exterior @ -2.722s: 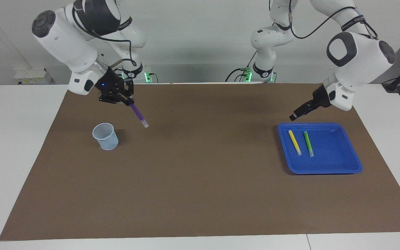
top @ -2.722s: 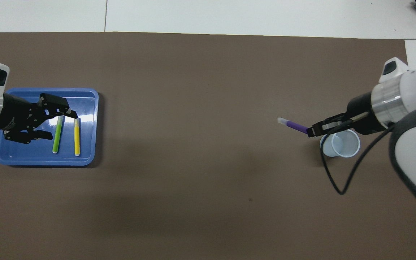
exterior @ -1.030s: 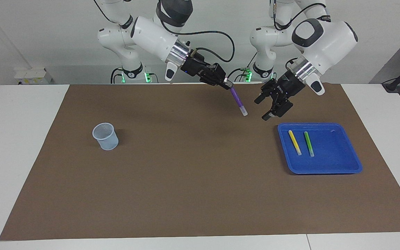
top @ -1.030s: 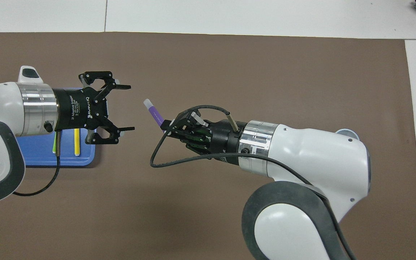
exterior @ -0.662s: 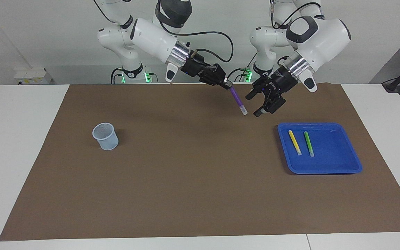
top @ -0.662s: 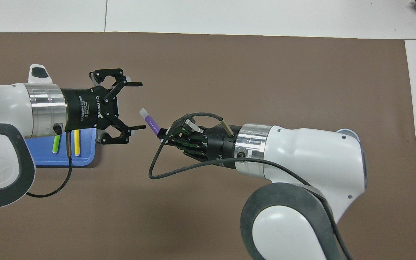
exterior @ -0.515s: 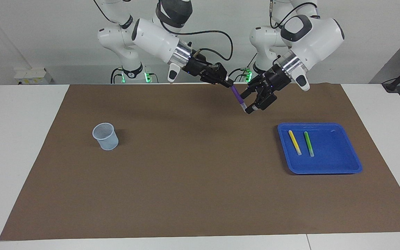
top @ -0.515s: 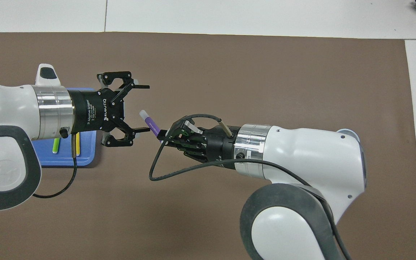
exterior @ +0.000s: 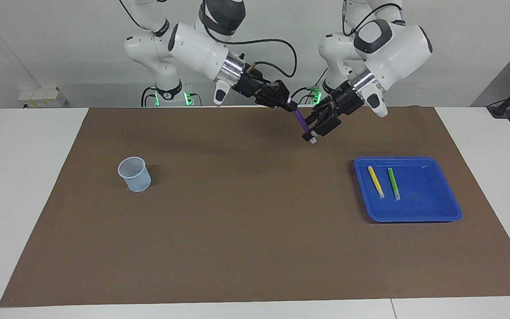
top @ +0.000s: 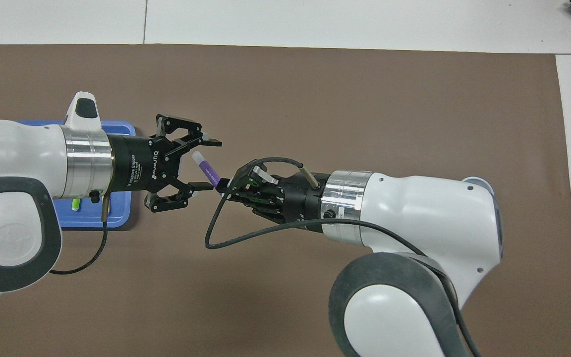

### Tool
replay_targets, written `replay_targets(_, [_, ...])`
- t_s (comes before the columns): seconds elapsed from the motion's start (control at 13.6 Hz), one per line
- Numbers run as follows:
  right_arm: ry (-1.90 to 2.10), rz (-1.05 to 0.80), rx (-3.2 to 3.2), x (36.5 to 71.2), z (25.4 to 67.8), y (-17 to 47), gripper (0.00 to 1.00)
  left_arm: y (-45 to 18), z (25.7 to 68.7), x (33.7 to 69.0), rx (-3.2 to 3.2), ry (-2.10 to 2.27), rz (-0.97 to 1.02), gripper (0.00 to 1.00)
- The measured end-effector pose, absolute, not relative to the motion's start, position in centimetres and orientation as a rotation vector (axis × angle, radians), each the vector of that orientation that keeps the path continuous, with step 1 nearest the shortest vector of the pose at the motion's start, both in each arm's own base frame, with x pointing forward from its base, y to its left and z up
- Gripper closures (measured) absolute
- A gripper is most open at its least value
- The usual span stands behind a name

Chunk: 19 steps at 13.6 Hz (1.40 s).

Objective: Right arm passes pens to left for tray arrangement
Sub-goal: 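Close the left gripper on the purple pen tip near the right gripper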

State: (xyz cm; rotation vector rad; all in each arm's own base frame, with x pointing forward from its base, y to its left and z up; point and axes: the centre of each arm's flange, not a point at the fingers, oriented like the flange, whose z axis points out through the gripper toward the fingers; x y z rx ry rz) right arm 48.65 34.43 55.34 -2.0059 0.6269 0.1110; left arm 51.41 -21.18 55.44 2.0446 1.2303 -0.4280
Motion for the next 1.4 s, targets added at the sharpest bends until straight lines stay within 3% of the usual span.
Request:
replay_targets(0.07, [0.627, 0.111, -2.006, 48.65, 55.34, 34.43, 0.82, -20.97, 55.49, 51.30, 2.057, 1.210, -0.430, 0.29])
replay_targets(0.15, [0.627, 0.111, -2.006, 48.65, 55.34, 34.43, 0.82, -20.83, 55.54, 51.21, 2.068, 1.193, -0.431, 0.30])
replay_targets(0.29, [0.627, 0.111, -2.006, 48.65, 55.34, 34.43, 0.82, -20.78, 55.55, 50.94, 2.085, 1.170, -0.447, 0.49])
replay_targets(0.59, [0.627, 0.111, -2.006, 48.66, 55.34, 34.41, 0.82, -20.63, 55.53, 50.87, 2.088, 1.165, -0.452, 0.60])
replay_targets(0.74, [0.628, 0.112, -2.008, 48.67, 55.24, 34.34, 0.82, -20.52, 55.48, 50.82, 2.095, 1.158, -0.451, 0.80])
replay_targets(1.25, [0.620, 0.127, -2.014, 48.45, 55.21, 34.34, 0.82, -20.35, 55.43, 50.62, 2.101, 1.151, -0.476, 0.82])
replay_targets(1.4, [0.623, 0.122, -2.012, 48.51, 55.29, 34.26, 0.74, -20.48, 55.38, 50.44, 2.108, 1.146, -0.491, 0.82])
